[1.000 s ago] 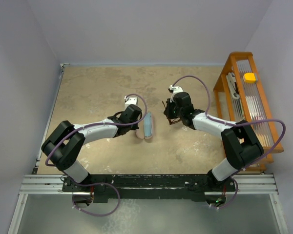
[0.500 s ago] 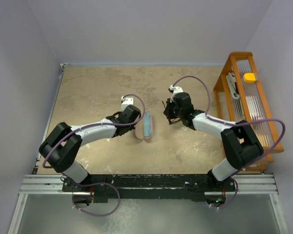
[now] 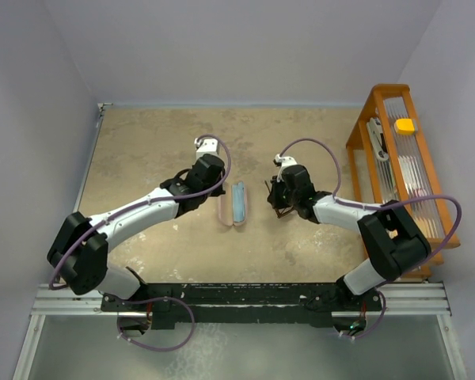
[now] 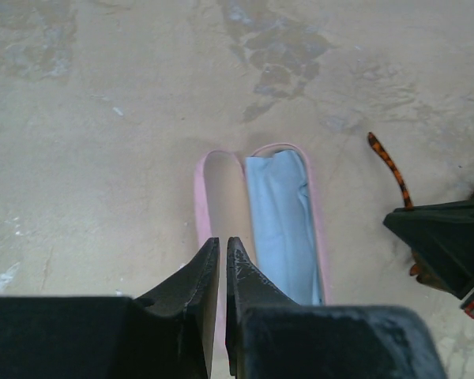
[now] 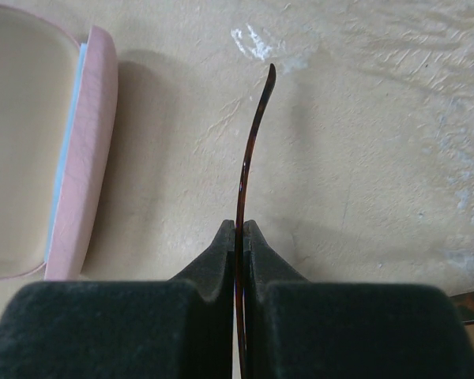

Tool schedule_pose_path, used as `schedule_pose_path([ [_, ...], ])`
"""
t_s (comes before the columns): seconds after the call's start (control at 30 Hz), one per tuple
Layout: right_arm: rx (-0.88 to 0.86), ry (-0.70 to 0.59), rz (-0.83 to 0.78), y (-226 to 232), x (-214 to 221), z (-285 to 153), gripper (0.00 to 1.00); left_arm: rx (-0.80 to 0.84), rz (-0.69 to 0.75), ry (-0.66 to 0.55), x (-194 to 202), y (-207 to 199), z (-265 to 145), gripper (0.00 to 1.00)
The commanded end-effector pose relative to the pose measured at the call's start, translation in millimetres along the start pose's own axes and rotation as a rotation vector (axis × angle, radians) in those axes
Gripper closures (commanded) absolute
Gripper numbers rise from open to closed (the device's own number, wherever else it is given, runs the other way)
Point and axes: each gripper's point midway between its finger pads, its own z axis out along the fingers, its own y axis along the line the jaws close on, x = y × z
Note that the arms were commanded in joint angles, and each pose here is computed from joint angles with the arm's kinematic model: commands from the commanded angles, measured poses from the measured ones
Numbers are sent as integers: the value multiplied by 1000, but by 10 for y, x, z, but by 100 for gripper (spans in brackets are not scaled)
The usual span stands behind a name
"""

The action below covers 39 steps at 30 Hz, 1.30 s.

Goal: Organize the sunglasses
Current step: Place the sunglasses at the center of the board.

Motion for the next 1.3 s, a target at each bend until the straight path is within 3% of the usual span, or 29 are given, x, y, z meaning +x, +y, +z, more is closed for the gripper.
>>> schedule_pose_path([
  [0.0,-49,-65,9,150,-134,-86,100,151,-29,-5,-119,-454,-26,95],
  [0.3,-52,-71,-2,177,-135,-128,81,173,-9,-2,-53,-622,-4,95],
  [0.57,-49,-69,-3,184,-140,-113,76,192,-4,0,-56,-679,0,95],
  [0.83,-35,-91,4,143,-95,-252,79,200,-5,6,-24,-708,34,95],
  [1.0,-9,-138,20,90,-149,-404,73,224,3,16,-11,-823,67,95],
  [1.1,12,-179,29,63,-236,-551,78,242,12,16,-16,-918,83,96],
  [1.23,65,-208,40,-28,-297,-723,99,261,29,28,-4,-1064,132,96],
  [1.27,83,-211,45,-60,-298,-758,100,270,30,33,8,-1103,152,97],
])
